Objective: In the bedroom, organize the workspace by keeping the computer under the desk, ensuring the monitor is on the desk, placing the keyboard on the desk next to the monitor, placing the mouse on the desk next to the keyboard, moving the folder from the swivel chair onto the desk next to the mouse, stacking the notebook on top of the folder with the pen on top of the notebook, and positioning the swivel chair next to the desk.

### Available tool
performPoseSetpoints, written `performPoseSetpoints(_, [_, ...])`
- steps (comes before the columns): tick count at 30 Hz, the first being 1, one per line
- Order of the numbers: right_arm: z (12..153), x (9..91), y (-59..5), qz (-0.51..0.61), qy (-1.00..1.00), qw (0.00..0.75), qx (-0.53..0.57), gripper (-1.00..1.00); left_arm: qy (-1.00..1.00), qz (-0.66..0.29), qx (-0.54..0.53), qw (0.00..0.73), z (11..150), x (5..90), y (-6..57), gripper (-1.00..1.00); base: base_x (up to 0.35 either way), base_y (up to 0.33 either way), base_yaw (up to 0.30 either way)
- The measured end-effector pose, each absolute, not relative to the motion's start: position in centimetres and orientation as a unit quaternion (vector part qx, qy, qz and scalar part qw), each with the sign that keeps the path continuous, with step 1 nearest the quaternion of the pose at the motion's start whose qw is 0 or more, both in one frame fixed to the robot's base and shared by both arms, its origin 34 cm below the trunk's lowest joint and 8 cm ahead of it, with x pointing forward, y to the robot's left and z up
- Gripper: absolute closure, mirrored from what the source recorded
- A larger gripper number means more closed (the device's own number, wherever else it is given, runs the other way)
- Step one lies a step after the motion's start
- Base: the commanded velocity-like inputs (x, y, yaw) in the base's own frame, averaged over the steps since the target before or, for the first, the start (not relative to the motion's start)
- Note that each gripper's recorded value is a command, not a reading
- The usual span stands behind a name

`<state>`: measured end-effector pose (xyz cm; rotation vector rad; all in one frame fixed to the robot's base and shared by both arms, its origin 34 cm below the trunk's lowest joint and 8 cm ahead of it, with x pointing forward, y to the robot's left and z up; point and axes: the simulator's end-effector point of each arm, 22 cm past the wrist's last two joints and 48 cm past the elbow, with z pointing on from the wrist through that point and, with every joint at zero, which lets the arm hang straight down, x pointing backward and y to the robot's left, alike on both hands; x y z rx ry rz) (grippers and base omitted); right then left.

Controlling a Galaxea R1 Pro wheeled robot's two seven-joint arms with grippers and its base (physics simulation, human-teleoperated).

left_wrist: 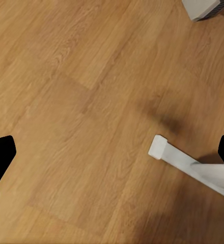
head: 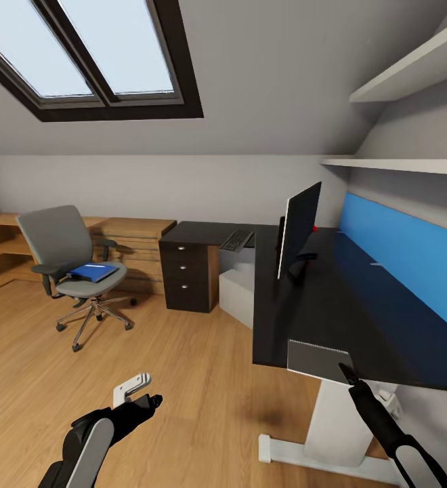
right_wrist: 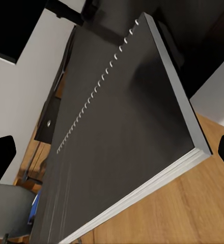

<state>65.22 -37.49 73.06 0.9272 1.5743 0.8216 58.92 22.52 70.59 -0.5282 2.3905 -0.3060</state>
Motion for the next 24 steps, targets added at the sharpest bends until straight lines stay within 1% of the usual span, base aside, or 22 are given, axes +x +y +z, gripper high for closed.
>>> performPoseSetpoints(24, [72.48,65.09,-37.88,0.338,0.666,0.533,0.398,-1.0,0.914,-0.117,-0.202,0.331,70.59,58.92,22.5,-1.0,0.0,0.0,0.0])
